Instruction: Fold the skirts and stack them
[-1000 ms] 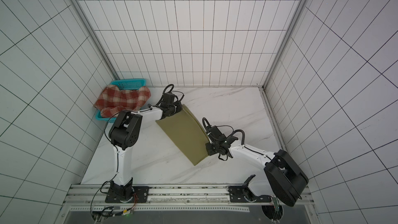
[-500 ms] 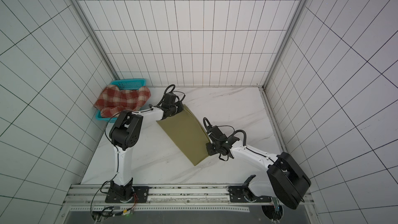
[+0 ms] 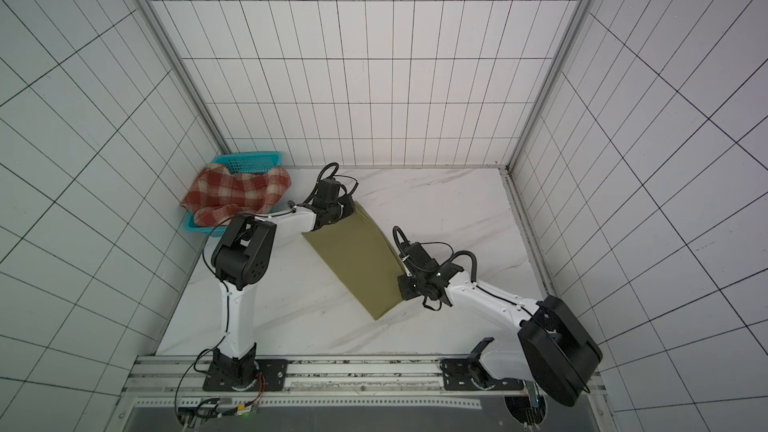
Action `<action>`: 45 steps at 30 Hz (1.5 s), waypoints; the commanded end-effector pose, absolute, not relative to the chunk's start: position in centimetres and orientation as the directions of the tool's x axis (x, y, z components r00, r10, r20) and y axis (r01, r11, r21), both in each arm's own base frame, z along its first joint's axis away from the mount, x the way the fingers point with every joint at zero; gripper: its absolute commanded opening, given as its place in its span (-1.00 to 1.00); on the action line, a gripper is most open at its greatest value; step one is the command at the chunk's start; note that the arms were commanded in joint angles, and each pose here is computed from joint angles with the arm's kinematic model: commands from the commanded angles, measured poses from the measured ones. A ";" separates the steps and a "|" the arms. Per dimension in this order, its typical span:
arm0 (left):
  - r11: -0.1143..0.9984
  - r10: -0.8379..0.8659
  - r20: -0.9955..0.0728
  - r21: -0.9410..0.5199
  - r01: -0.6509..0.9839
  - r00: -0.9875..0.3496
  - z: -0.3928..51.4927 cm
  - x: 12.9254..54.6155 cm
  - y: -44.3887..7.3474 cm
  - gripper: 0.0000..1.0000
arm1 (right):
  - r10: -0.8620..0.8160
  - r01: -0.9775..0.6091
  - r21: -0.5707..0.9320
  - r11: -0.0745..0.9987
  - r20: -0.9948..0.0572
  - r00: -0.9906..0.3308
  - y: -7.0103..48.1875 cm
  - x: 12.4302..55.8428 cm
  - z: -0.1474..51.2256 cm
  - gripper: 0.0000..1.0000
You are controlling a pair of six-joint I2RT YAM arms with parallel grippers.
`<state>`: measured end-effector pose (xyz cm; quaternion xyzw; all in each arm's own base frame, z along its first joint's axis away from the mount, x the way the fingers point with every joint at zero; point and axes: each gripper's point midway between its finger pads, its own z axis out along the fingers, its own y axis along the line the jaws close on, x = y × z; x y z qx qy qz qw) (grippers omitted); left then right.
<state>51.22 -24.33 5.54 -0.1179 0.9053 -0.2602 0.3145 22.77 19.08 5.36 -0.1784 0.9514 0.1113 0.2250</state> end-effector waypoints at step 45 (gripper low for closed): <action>0.821 -0.338 -0.463 -0.571 -0.016 -0.819 7.3 41.1 -21.6 -0.54 | -0.224 -0.307 0.109 0.945 -0.469 -0.854 17.2 22.5 5.7 -1.00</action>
